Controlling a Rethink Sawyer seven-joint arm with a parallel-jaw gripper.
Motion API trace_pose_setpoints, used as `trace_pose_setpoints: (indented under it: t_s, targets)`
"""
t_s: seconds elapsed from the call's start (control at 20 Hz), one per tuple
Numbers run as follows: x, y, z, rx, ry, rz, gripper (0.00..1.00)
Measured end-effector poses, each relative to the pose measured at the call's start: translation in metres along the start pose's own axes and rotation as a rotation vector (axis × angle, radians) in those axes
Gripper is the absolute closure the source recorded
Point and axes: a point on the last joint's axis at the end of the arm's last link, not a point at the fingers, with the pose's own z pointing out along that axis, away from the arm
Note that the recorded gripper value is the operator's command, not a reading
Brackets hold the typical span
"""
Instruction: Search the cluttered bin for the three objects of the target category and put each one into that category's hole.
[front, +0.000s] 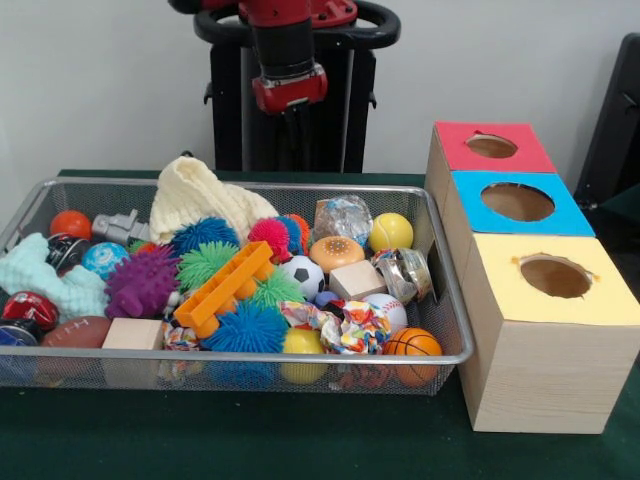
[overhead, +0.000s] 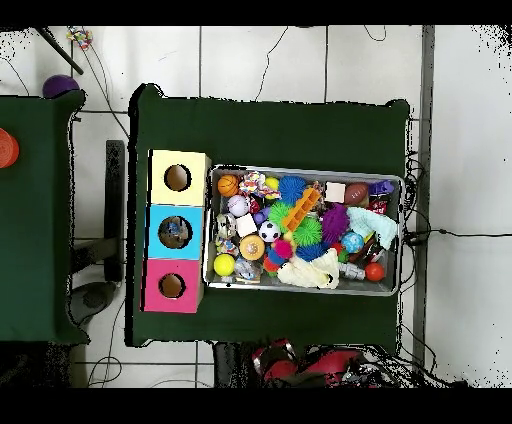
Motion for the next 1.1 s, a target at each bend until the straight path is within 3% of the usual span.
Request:
trace_pose_setpoints:
  t_s: [0.05, 0.25, 0.4, 0.45, 0.5, 0.6, 0.65, 0.95, 1.1]
  targets:
    - [0.015, 0.006, 0.005, 0.003, -0.021, 0.085, 1.00]
    - [0.049, -0.003, 0.010, 0.042, -0.079, 0.255, 1.00]
    - [0.052, -0.023, 0.015, 0.081, -0.154, 0.311, 1.00]
    - [0.052, -0.038, 0.017, 0.107, -0.212, 0.332, 1.00]
    - [0.053, -0.046, 0.017, 0.118, -0.237, 0.339, 1.00]
    - [0.060, -0.055, 0.016, 0.128, -0.237, 0.339, 1.00]
    - [0.063, -0.060, 0.015, 0.133, -0.237, 0.339, 0.00]
    - [0.089, -0.062, 0.008, 0.167, -0.072, 0.324, 0.00]
    - [0.089, -0.061, 0.010, 0.181, -0.046, 0.318, 0.00]
